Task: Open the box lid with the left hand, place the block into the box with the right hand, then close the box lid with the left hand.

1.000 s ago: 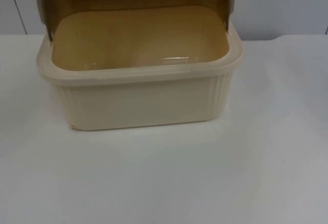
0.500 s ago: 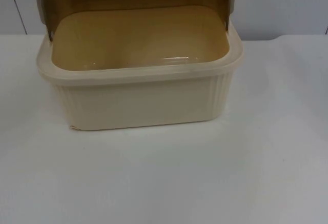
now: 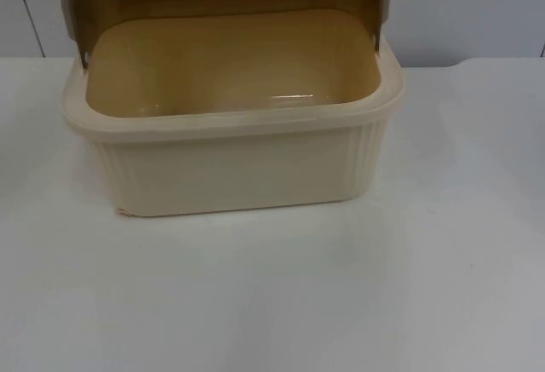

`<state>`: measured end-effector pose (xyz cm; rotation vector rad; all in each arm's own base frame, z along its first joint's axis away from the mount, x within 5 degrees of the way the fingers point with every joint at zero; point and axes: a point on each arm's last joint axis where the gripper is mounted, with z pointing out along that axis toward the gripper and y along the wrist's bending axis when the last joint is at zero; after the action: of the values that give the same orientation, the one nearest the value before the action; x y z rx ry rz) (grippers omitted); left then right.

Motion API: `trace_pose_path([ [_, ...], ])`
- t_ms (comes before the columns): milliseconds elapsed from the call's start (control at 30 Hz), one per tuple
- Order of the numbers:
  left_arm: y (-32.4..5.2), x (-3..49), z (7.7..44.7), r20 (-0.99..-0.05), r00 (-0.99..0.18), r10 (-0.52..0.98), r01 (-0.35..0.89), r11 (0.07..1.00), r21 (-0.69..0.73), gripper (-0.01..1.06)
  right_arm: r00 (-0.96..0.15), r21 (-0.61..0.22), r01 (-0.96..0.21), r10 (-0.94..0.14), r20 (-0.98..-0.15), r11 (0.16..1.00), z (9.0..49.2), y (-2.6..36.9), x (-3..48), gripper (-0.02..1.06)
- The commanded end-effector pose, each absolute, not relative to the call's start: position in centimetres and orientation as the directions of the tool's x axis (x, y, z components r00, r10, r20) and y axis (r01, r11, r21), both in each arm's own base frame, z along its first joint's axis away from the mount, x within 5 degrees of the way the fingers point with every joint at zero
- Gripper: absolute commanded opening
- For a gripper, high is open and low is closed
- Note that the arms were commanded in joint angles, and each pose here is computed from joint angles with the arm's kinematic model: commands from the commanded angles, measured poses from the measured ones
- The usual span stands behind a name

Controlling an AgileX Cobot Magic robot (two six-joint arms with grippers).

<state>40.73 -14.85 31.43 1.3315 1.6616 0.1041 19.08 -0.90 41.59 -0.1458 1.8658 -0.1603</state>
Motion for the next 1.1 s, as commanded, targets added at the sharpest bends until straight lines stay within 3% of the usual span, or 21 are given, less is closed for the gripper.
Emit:
trace_pose_path([
  [0,-15.1,41.2,30.9,-0.634,0.051,0.771,0.709,0.419,0.567,0.00,-0.285,-0.183,-0.012,-0.179,-0.942,0.983,41.9,-1.0,18.9,1.05],
  [733,-15.5,40.8,29.6,-0.628,0.031,0.777,0.782,0.373,0.499,0.00,-0.285,-0.184,-0.012,-0.179,-0.942,0.983,41.9,-1.0,18.9,1.05],
  [900,-15.3,41.5,30.2,-0.636,0.039,0.771,0.714,0.424,0.558,0.00,-0.285,-0.184,-0.012,-0.179,-0.942,0.983,41.9,-1.0,18.9,1.05],
  [1067,-15.3,41.3,29.9,-0.630,0.038,0.776,0.740,0.402,0.540,0.00,-0.280,-0.184,-0.012,-0.180,-0.943,0.983,42.0,-0.9,18.8,1.05],
])
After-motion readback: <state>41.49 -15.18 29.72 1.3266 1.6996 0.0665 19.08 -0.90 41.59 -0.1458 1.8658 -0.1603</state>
